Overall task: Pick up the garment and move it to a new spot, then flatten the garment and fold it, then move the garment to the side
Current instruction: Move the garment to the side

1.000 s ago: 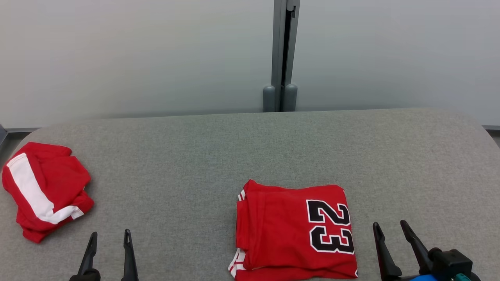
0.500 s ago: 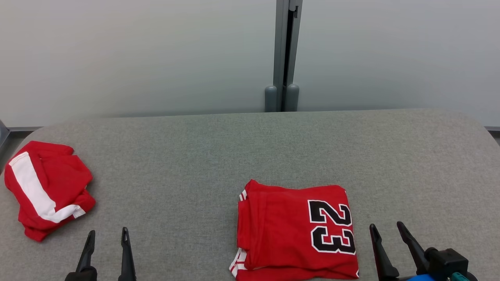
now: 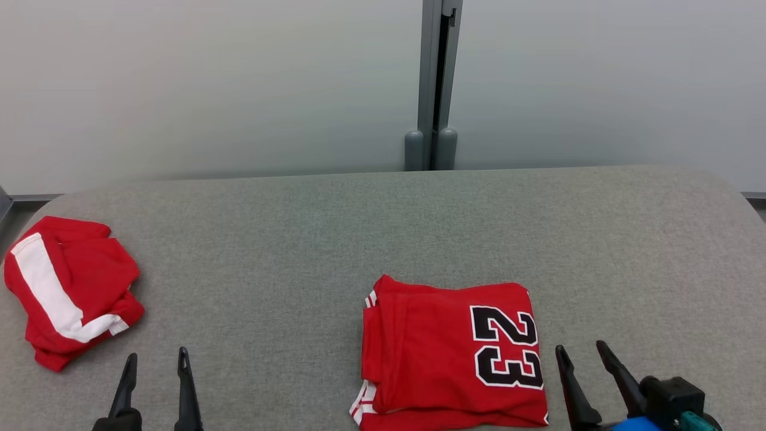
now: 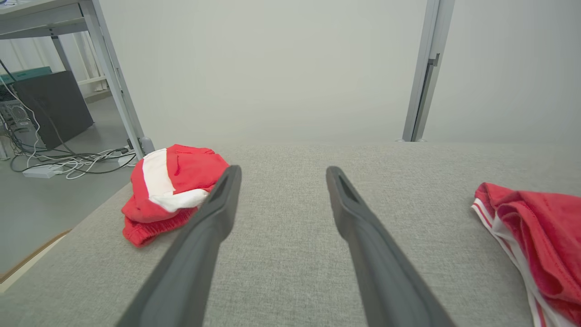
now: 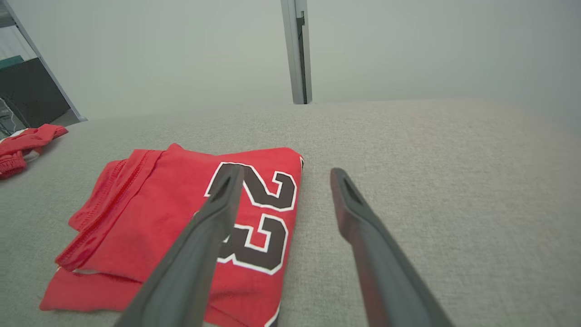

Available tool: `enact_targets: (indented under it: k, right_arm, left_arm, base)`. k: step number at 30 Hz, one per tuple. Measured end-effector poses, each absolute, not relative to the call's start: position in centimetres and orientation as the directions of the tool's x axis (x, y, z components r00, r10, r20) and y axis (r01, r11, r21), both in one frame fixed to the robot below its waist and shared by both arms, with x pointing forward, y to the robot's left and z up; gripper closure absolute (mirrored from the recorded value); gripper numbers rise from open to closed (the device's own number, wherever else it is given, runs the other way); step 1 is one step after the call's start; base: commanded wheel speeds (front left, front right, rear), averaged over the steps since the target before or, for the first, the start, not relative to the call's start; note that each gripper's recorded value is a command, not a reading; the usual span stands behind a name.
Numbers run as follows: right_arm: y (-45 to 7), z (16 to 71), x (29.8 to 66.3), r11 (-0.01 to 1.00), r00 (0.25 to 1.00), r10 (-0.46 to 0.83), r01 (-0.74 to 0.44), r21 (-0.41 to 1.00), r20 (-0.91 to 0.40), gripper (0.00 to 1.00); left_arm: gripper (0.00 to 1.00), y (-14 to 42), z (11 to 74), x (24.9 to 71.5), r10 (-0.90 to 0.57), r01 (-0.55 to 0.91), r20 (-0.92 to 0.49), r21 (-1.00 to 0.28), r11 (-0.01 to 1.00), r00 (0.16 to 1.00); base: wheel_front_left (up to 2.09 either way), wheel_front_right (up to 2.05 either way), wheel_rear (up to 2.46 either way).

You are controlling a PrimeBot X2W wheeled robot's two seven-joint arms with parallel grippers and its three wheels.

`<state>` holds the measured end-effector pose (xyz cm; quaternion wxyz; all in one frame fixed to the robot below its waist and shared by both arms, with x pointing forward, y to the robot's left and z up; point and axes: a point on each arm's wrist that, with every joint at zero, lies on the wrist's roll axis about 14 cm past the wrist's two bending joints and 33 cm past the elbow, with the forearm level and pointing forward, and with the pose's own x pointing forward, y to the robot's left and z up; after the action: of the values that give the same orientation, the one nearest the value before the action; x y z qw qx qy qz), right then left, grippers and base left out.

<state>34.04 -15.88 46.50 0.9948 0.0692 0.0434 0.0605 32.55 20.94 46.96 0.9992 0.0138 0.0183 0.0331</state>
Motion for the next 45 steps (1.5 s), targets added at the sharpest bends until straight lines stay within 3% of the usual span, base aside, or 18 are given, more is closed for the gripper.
enact_targets:
  k: [8, 19, 31, 32, 33, 34, 45]
  right_arm:
    - [-14.8, 49.3, 38.5, 0.977, 0.979, 0.198, -0.193, 0.095, -0.043, 0.00]
    - [-13.2, 42.9, 40.6, 0.966, 0.897, 0.257, -0.243, 0.084, -0.360, 0.00]
    - [-12.4, 37.3, 39.0, 0.962, 0.798, 0.273, -0.215, 0.168, -0.538, 0.00]
    - [-12.2, 37.2, 38.9, 0.960, 0.796, 0.278, -0.210, 0.186, -0.538, 0.25]
    - [-12.0, 37.2, 38.9, 0.958, 0.794, 0.283, -0.208, 0.198, -0.537, 0.58]
    - [-11.9, 37.2, 38.9, 0.957, 0.793, 0.287, -0.209, 0.203, -0.537, 1.00]
    - [-13.8, 42.3, 45.6, 0.956, 0.887, 0.288, -0.285, 0.062, -0.360, 1.00]
  left_arm:
    - [0.00, 20.9, 47.1, 33.3, 0.070, -0.069, -0.033, 0.026, 0.997, 0.997]
    - [0.00, 21.0, 46.5, 34.5, 0.077, -0.075, -0.052, 0.033, 0.997, 0.996]
    - [0.00, 21.2, 45.0, 35.3, 0.087, -0.084, -0.111, 0.032, 0.996, 0.990]
    - [0.00, 21.2, 45.0, 35.4, 0.087, -0.084, -0.112, 0.032, 0.996, 0.990]
    - [0.00, 21.2, 45.0, 35.4, 0.088, -0.085, -0.111, 0.033, 0.996, 0.990]
    - [0.00, 21.1, 45.0, 35.5, 0.087, -0.084, -0.111, 0.033, 0.996, 0.990]
    - [0.00, 19.9, 45.8, 38.4, 0.061, -0.059, -0.071, 0.037, 0.998, 0.996]
  base:
    - [0.00, 0.00, 0.00]
    - [0.00, 0.00, 0.00]
    - [0.00, 0.00, 0.00]
    - [0.00, 0.00, 0.00]
    - [0.00, 0.00, 0.00]
    - [0.00, 0.00, 0.00]
    - [0.00, 0.00, 0.00]
